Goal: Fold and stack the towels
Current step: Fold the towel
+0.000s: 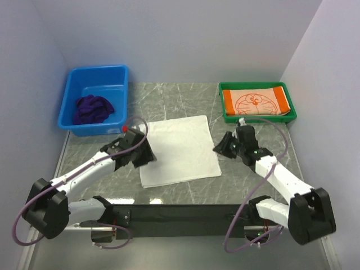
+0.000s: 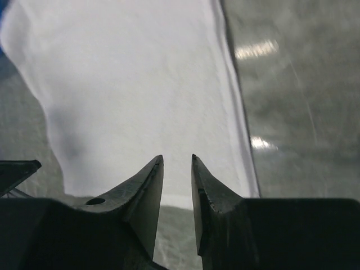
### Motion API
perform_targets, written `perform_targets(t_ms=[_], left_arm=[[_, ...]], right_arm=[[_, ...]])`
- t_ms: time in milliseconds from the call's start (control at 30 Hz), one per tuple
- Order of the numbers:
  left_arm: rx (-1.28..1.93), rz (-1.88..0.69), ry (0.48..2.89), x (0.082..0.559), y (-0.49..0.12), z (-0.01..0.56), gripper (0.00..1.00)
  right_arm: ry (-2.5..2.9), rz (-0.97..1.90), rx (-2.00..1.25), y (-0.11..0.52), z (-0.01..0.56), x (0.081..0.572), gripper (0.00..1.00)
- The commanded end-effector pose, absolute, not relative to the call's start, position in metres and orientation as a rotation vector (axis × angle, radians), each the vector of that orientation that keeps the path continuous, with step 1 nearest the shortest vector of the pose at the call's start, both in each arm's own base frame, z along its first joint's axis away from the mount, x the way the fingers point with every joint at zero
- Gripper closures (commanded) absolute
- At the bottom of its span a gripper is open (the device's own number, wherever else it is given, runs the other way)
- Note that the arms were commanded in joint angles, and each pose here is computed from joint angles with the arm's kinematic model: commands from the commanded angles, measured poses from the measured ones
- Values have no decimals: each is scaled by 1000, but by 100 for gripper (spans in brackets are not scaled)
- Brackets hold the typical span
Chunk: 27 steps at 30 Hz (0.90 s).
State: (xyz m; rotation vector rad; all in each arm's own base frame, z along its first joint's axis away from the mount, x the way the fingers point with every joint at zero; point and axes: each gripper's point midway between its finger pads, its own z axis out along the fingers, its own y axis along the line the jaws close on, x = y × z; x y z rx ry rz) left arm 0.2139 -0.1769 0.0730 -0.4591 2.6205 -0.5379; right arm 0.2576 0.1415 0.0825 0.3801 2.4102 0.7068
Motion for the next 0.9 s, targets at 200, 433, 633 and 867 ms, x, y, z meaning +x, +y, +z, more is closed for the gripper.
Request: perform_targets(t_ms=[200, 433, 633, 867], left_arm=[[-577, -318, 2282, 364, -150, 115, 55], [-604, -115, 2313, 411, -136, 80, 58], [-667, 25, 2371, 413, -114, 42, 59], [-727, 21, 2458, 394, -108, 9, 60]], right_arm=[[2124, 771, 323, 175, 138, 394, 66], [2239, 770, 401, 187, 78, 424, 67], [2367, 705, 513, 178, 27, 411, 68], [2453, 619, 607, 158, 3, 389, 69]])
